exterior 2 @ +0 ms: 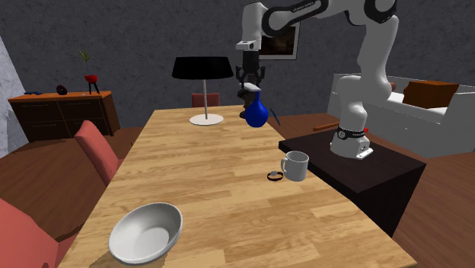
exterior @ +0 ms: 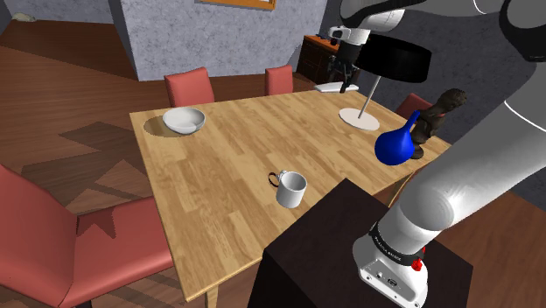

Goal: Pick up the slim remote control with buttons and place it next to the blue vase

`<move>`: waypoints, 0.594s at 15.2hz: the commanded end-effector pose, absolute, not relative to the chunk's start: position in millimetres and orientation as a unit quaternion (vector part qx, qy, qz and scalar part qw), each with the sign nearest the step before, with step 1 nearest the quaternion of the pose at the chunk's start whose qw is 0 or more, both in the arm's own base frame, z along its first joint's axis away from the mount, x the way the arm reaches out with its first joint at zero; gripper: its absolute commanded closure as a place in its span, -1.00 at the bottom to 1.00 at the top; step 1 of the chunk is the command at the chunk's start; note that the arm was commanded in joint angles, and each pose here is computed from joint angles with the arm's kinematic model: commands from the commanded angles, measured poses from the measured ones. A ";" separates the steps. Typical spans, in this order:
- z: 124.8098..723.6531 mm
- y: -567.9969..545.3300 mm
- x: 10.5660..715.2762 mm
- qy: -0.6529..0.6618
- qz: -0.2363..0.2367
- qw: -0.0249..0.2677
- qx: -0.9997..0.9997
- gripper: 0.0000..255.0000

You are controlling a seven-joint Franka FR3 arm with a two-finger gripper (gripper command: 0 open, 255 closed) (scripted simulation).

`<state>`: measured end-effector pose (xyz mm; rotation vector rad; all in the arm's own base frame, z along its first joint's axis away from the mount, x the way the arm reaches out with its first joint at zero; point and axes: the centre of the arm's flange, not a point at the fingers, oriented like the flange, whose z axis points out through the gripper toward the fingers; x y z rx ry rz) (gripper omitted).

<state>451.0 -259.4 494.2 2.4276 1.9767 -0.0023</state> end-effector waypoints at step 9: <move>495.9 -347.2 354.0 0.632 -0.001 0.006 0.775 1.00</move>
